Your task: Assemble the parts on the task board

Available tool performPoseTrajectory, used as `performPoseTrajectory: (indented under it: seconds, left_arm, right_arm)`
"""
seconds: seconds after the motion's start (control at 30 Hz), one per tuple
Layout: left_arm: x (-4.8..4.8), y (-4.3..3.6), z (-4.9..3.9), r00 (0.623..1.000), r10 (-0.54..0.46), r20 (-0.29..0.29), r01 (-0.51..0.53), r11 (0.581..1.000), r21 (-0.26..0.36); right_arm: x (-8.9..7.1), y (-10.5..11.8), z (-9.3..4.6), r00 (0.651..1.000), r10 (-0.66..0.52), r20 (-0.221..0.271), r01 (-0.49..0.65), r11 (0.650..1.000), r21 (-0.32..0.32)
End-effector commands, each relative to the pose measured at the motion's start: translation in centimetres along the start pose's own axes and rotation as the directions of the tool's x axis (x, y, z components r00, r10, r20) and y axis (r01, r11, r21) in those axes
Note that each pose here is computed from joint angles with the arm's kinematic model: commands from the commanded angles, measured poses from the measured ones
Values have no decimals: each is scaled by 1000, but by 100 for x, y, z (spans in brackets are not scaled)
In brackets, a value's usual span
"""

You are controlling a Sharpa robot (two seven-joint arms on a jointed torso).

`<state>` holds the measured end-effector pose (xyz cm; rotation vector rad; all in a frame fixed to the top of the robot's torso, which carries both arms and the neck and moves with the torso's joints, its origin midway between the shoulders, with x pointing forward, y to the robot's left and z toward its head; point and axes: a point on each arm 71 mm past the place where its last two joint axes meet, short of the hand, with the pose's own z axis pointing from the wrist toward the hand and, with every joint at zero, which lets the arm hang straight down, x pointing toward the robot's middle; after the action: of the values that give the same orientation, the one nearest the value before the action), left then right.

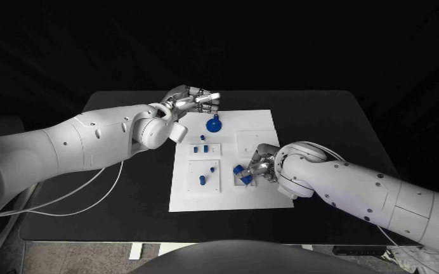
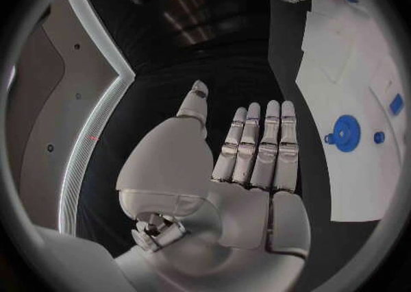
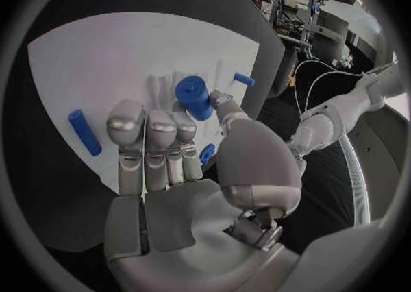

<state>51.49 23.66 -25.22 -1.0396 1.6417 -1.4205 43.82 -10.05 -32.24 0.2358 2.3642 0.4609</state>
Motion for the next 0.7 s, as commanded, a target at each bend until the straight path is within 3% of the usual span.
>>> performPoseTrajectory:
  seconds: [0.03,0.7]
  left_arm:
    - [17,-3,4,1000,-11,-11,11,1000,7]
    - [-2,3,0,1000,-10,-3,10,1000,-2]
  right_arm:
    - [25,-5,8,999,-25,-22,25,1000,7]
    - [47,29,9,999,-15,-36,15,1000,-7]
